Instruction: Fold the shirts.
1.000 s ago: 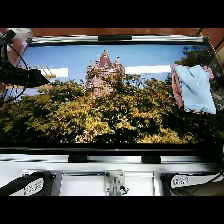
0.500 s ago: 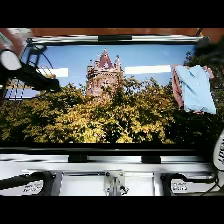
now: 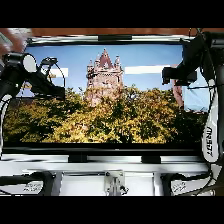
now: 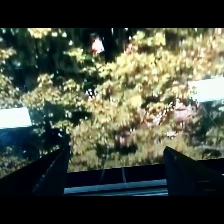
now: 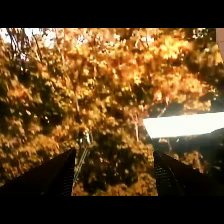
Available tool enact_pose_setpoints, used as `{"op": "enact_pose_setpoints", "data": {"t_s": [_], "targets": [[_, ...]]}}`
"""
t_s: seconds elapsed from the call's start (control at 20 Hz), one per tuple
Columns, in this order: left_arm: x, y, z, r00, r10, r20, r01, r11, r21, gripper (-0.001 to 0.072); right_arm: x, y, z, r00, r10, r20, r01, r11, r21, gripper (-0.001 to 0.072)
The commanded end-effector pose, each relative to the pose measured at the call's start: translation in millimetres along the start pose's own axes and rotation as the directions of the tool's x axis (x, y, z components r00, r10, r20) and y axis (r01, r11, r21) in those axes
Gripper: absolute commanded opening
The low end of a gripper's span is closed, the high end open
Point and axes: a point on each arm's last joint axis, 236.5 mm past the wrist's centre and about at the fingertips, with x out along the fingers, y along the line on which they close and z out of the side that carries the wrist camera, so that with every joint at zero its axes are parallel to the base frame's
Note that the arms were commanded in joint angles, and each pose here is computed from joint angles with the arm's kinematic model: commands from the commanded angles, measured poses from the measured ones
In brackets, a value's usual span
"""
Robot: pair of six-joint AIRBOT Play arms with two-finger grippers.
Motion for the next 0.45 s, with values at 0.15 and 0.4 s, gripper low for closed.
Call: {"op": "enact_pose_setpoints", "data": {"t_s": [0.15, 0.4], "targets": [[0.5, -23.9, 15.3, 0.996, -0.065, 0.063, 0.064, 0.998, 0.024, 0.0695, 1.7, 5.0, -6.5, 1.000, 0.006, -0.029, -0.006, 1.000, -0.013, 0.0591], [0.5, -23.6, 15.9, 0.996, -0.065, 0.065, 0.063, 0.998, 0.027, 0.0671, 1.7, 5.0, -6.5, 1.000, 0.006, -0.029, -0.006, 1.000, -0.013, 0.0591]]}}
